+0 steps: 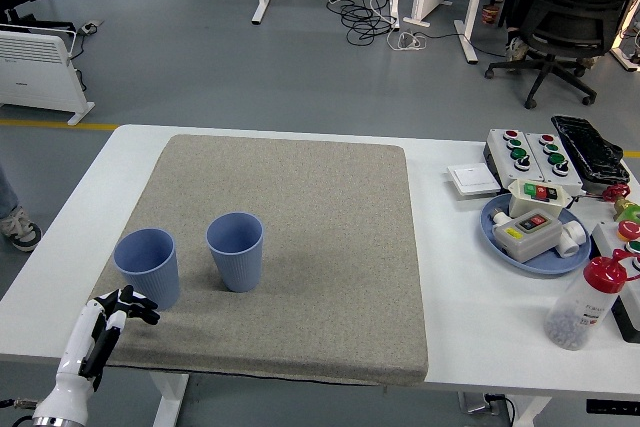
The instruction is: Push cup pick cup insert cup
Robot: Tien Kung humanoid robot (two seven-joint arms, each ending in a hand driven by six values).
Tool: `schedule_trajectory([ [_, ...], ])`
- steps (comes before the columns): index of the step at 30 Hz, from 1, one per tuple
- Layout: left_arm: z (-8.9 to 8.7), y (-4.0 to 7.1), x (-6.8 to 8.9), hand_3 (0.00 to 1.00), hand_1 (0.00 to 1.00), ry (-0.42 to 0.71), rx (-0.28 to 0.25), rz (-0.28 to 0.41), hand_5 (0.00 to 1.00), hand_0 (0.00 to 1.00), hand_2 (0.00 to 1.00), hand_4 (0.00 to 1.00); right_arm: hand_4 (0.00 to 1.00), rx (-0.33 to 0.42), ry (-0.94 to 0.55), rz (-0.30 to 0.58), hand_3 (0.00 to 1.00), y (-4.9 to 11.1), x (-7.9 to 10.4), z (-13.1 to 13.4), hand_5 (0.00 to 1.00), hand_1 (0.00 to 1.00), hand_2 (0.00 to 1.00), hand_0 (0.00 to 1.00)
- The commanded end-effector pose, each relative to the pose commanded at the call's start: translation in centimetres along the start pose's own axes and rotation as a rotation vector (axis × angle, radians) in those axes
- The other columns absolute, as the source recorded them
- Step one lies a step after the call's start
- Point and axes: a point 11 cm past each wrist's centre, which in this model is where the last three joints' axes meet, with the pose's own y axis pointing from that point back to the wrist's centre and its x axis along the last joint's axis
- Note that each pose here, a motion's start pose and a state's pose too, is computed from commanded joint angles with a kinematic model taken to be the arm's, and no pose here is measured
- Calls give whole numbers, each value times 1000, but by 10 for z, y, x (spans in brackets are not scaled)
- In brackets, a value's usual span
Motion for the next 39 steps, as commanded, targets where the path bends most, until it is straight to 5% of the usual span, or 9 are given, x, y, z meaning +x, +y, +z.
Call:
schedule_trajectory([
  [20, -16, -17, -3, 401, 422, -31, 44, -18, 998, 500, 415, 526, 97, 1, -3, -3, 574, 0, -1, 0, 486, 608, 639, 688],
  [39, -17, -40, -6, 403, 426, -47, 24, 7, 998, 510, 418, 528, 95, -1, -3, -6, 574, 0, -3, 1, 485, 608, 639, 688],
])
